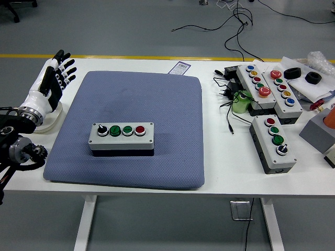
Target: Pick up the button,place it on the desk,press the button,press the button
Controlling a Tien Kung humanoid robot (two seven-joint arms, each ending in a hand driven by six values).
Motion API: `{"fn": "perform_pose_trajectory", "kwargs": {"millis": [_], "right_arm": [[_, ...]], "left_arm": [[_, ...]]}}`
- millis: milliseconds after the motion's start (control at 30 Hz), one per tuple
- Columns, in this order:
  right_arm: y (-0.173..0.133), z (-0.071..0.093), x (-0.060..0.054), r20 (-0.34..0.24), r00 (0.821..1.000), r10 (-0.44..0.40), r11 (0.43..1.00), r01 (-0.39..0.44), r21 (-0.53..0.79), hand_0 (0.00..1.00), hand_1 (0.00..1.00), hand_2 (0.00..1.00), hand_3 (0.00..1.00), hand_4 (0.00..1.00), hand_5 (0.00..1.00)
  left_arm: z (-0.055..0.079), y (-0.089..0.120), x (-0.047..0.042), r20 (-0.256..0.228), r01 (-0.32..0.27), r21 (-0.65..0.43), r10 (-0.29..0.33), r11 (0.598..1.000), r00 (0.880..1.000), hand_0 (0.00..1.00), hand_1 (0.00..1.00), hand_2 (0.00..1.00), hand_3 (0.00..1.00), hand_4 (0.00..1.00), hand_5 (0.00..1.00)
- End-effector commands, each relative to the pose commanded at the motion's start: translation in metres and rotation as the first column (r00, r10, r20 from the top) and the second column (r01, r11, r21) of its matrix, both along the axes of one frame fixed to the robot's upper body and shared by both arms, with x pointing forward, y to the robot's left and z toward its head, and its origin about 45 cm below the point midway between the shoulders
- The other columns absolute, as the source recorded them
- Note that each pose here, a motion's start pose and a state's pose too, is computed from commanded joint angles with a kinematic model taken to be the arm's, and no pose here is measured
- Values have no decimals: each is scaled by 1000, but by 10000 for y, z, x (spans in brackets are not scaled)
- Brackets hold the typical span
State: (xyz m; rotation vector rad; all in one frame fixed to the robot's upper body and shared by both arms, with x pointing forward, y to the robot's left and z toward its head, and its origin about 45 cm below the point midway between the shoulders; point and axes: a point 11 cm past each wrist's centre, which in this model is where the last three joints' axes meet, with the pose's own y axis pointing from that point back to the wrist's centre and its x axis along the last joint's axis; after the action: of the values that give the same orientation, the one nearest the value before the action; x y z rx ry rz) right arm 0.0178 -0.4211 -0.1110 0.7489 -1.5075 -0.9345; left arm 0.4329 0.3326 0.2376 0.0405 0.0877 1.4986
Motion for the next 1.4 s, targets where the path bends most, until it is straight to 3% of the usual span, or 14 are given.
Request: {"fn": "perform_pose_trajectory", "kwargs": {"millis": [1400], "right_arm": [[3,-3,-28,-7,1000,-4,1000,4,1,637,694,740,645,354,147]], "left_arm": [[-4,15,5,-6,-18,-2,18,1000,1000,943,968,998,998,703,998]]}}
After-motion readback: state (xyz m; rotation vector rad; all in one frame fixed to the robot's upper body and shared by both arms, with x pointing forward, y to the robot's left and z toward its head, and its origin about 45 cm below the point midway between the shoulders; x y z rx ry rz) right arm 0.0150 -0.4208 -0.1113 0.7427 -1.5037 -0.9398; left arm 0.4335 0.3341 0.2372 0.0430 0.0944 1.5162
